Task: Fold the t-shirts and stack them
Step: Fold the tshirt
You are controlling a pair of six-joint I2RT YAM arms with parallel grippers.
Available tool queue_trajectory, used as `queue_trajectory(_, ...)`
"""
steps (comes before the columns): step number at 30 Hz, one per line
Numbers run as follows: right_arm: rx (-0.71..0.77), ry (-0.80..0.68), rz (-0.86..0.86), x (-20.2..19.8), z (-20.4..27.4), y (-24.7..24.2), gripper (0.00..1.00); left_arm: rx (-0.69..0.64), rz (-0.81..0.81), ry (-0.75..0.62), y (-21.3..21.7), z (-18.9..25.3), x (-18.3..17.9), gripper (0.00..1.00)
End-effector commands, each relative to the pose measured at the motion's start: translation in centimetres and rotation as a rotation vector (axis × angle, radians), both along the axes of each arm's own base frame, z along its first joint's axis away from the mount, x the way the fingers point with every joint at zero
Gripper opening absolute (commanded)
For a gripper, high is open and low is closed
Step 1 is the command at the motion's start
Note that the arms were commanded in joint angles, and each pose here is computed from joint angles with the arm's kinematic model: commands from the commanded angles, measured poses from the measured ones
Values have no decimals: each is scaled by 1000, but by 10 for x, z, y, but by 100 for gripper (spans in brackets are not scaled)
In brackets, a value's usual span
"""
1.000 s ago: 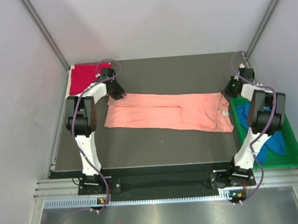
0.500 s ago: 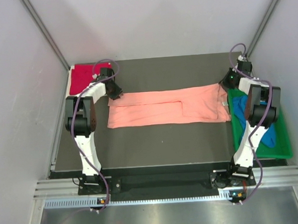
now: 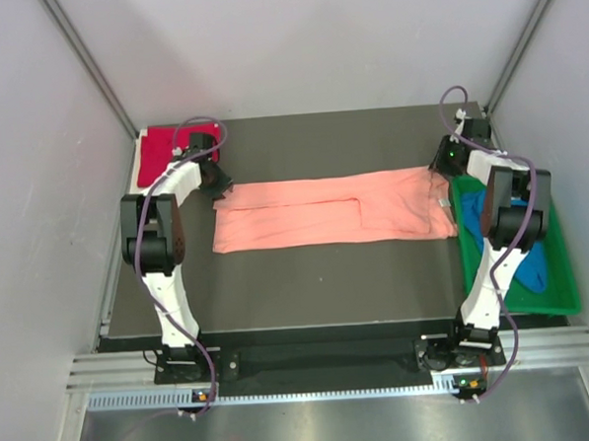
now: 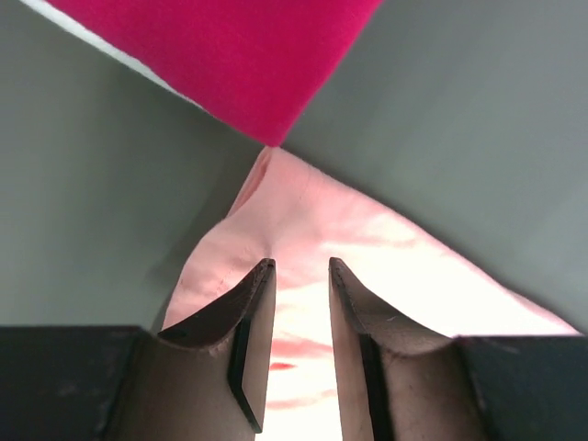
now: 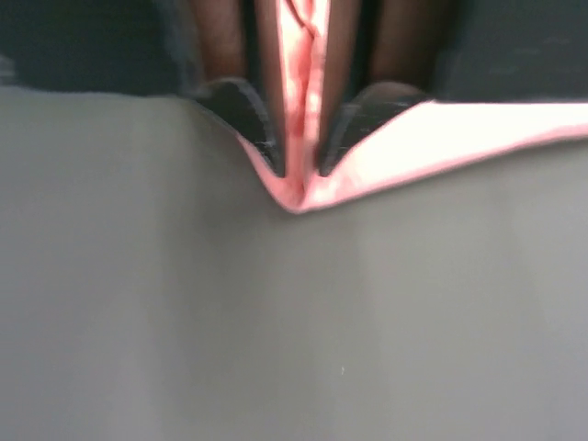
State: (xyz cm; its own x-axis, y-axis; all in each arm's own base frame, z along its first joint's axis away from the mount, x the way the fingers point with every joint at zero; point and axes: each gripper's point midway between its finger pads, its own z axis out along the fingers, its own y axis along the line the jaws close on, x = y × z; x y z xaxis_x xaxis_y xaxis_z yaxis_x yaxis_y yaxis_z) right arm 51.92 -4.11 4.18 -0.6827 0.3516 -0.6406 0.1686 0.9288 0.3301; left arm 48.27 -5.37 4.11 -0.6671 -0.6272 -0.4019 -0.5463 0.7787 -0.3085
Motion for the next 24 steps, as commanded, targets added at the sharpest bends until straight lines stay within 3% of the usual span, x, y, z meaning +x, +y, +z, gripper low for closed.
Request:
queue_trajectory(1, -103, -16, 85, -10, 24, -1, 24, -6, -32, -69, 0, 42, -1, 36)
queue_trajectory(2, -106, -17, 96, -10, 28, 0, 29, -11, -46, -75, -2, 44, 0, 36)
queue_trajectory(4, -114, -35, 92, -3, 42, 2, 48, -18, -58, -88, -3, 54, 1, 36)
queue_trajectory(10, -89, -60, 6, 5, 85, 15, 64, -100, -166, -117, -26, 73, -14, 36)
queue_trajectory(12, -83, -68, -49, 2, 100, 20, 78, -155, -209, -124, -40, 71, -21, 36)
queue_trajectory(16, -91, -49, -68, -11, 112, 52, 81, -206, -239, -54, -48, 44, -53, 36)
queue_trajectory(24, -50, -78, -21, -52, 127, 101, 81, -145, -279, 18, -37, 25, -89, 36)
